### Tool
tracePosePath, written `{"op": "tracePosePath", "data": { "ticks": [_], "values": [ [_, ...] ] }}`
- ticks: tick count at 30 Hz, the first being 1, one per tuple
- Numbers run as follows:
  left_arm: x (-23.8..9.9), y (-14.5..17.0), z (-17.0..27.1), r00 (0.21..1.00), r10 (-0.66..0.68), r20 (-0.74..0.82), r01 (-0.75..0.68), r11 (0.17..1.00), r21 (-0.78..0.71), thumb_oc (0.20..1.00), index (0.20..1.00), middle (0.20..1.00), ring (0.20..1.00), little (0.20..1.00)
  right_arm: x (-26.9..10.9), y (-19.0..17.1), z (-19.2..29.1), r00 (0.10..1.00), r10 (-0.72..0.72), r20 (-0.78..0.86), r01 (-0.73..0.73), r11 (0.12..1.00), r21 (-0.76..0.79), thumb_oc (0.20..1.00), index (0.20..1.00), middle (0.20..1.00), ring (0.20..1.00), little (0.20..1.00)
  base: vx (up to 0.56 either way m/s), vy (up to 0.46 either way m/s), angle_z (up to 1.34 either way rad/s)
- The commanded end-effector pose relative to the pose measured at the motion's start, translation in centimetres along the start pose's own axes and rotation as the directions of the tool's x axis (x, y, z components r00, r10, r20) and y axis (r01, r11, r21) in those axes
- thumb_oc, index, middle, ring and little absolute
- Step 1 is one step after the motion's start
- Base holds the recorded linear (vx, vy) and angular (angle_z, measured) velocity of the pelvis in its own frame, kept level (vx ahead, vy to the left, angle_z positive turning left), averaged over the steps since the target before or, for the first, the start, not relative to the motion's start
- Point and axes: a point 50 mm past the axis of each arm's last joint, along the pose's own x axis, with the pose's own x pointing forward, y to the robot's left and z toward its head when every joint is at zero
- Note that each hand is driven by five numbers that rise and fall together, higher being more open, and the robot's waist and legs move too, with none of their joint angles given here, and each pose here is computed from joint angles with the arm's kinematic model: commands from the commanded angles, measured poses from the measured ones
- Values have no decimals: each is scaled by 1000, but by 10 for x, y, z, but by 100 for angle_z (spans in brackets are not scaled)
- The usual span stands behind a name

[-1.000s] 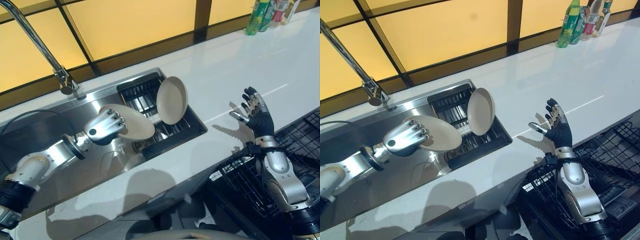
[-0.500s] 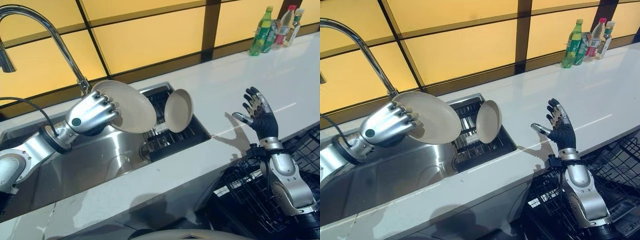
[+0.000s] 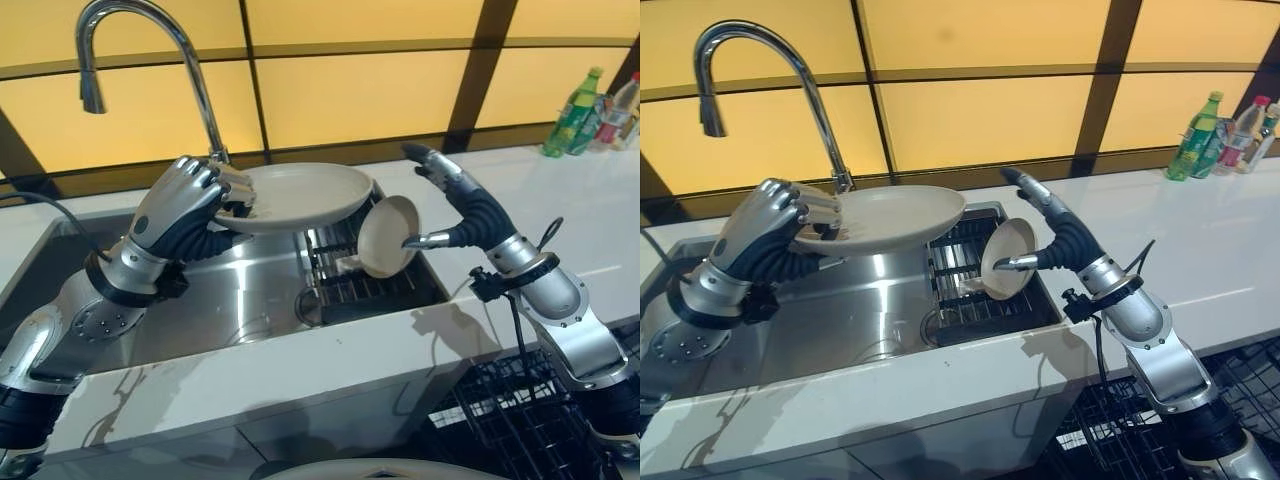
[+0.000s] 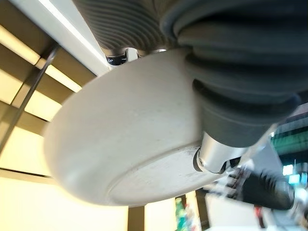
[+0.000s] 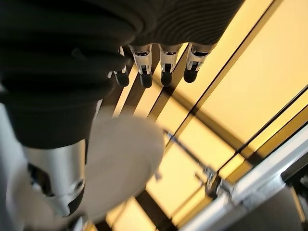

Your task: Pick up plates and place into dishwasher.

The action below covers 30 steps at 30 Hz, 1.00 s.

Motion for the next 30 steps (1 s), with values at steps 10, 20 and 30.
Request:
{"op": "tracePosePath", "data": {
  "ticks": [10, 20, 30],
  "values": [
    [20, -12, 12, 999, 25, 26, -10, 884, -467, 200, 200, 200, 200, 200, 21, 11, 41, 973, 42, 226, -14, 992, -123, 1000, 1000, 1000, 1000, 1000, -38, -18, 0],
    [9, -9, 11, 1000, -23, 15, 27, 887, -462, 200, 200, 200, 200, 200, 4, -3, 24, 986, -117, 118, 135, 979, -153, 1000, 1000, 1000, 1000, 1000, -14, 1, 0],
    [-9, 7, 6, 999, 30, -40, -43, 922, -384, 200, 200, 200, 200, 200, -32, -40, 5, 917, -397, 22, 394, 899, -190, 1000, 1000, 1000, 1000, 1000, 0, 0, 0]
  ]
}}
